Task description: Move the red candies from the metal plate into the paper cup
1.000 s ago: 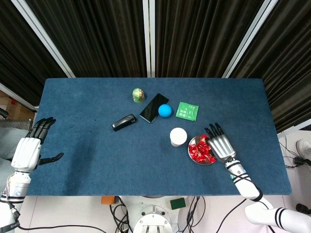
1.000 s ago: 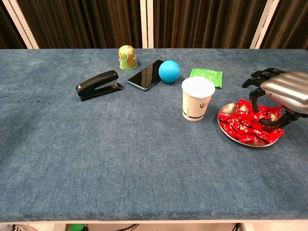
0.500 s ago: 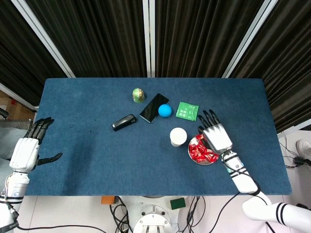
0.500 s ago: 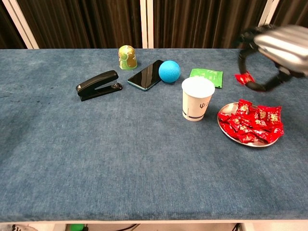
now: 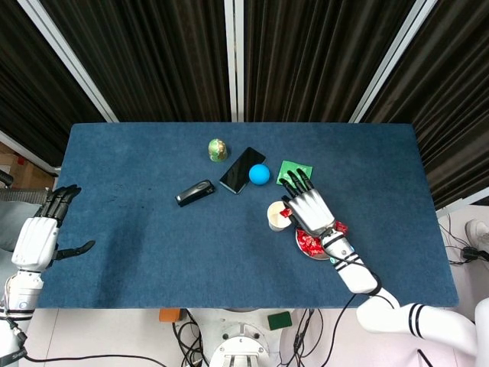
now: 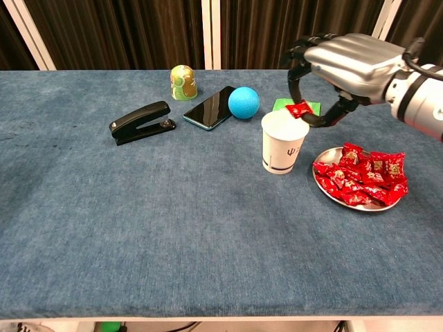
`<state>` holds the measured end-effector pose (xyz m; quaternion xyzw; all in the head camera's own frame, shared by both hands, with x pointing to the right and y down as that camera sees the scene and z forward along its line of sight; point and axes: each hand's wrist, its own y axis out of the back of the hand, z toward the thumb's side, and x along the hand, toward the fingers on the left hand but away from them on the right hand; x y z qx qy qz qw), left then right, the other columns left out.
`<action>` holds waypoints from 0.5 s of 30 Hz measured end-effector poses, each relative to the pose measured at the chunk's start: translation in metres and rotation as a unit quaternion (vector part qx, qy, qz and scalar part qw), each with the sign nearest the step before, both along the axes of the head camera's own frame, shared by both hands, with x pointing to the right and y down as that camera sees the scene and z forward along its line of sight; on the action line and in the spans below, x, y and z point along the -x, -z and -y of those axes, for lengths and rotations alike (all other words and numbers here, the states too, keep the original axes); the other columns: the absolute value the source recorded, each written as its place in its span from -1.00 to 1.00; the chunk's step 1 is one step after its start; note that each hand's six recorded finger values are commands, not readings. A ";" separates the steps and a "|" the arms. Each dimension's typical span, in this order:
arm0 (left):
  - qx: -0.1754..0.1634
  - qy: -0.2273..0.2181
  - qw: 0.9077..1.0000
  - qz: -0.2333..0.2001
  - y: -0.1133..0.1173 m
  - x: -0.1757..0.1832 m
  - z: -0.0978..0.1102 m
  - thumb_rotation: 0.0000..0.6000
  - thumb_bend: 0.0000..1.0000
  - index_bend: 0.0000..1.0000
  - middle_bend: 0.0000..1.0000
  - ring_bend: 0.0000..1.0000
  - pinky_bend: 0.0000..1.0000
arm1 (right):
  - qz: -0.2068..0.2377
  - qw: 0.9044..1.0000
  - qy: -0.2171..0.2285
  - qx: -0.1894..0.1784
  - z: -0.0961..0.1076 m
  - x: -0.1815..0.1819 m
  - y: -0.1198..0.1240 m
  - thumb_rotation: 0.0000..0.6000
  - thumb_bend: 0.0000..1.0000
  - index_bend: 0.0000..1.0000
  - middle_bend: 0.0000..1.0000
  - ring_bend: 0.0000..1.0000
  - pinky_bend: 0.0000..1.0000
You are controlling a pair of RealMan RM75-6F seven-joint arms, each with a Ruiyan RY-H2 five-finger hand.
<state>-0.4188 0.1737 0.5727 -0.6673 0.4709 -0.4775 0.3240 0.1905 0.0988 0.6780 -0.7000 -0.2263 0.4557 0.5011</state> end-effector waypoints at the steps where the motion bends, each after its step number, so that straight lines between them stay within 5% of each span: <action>1: 0.000 0.000 1.000 0.000 0.000 0.000 0.000 1.00 -0.83 -0.82 -0.87 -0.90 -0.55 | 0.000 1.000 0.002 0.001 0.000 0.001 0.000 1.00 -0.29 -0.17 -0.79 -1.00 -1.00; 7: -0.001 0.002 1.000 0.000 0.000 0.002 0.000 1.00 -0.83 -0.82 -0.87 -0.90 -0.55 | -0.001 1.000 0.004 0.007 -0.001 0.001 0.000 1.00 -0.30 -0.46 -0.81 -1.00 -1.00; 15: -0.003 0.004 1.000 0.001 0.002 0.003 -0.001 1.00 -0.83 -0.82 -0.87 -0.90 -0.55 | -0.001 1.000 -0.006 -0.017 -0.007 -0.024 0.018 1.00 -0.30 -0.38 -0.81 -1.00 -1.00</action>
